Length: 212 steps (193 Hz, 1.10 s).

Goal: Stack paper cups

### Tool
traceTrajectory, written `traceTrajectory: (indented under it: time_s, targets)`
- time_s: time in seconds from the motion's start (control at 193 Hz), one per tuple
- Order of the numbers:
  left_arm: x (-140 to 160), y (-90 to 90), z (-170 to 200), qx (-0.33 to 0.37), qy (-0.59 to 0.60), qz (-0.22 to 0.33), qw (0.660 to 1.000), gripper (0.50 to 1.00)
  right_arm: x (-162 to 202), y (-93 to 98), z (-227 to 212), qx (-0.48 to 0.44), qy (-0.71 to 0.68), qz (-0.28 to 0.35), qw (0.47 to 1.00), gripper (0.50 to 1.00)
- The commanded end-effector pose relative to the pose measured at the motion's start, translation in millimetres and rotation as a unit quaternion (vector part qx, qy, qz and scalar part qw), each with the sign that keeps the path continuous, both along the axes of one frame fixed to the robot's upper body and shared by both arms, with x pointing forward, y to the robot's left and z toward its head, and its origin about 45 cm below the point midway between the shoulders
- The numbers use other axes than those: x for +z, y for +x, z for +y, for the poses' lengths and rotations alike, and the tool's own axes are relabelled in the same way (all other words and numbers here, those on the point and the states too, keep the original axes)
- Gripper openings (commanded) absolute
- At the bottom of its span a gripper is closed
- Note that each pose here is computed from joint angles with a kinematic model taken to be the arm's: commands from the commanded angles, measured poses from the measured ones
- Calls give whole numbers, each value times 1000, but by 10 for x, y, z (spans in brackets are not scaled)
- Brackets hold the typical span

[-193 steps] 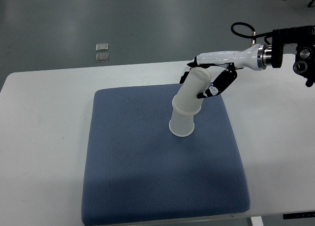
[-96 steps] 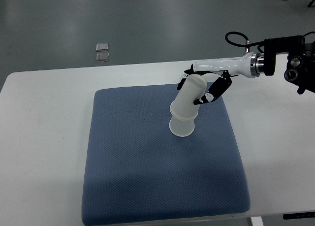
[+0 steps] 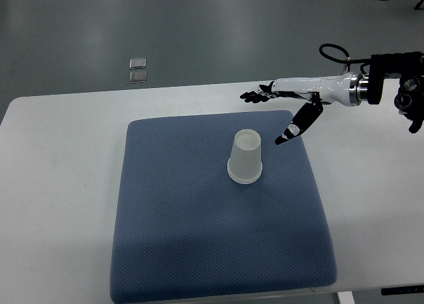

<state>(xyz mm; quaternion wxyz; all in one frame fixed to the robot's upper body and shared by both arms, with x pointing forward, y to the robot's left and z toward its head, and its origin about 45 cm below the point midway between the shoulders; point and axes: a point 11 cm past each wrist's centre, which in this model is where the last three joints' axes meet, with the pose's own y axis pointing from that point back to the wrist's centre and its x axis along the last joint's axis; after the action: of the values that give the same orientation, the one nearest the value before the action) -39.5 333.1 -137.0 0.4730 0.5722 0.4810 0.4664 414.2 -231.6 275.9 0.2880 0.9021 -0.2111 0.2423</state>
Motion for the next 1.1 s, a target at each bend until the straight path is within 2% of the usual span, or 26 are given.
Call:
traceTrajectory:
  time_s: [0.0,0.109,0.291,0.431,0.695,0.867,1.095]
  targets:
    - [0,2,0,0,0,0,1000,1000,-91,46,-161,-62,68,50,995,924]
    - [0,2,0,0,0,0,1000,1000,-202,106,-360,-139,150,102,974,924]
    - [0,2,0,0,0,0,1000,1000,-373,212,-511,-246,204,162,933,924]
    - [0,2,0,0,0,0,1000,1000,-499,248,-570,-318,293,246,868,924]
    - [0,2,0,0,0,0,1000,1000,-752,226,-532,-379,399,364,751,926]
    - [0,0,0,1,0,0,1000,1000,-916,158,-424,-383,423,391,722,926]
    - [0,0,0,0,0,0,1000,1000,-931,152,-463,-380,407,382,738,928]
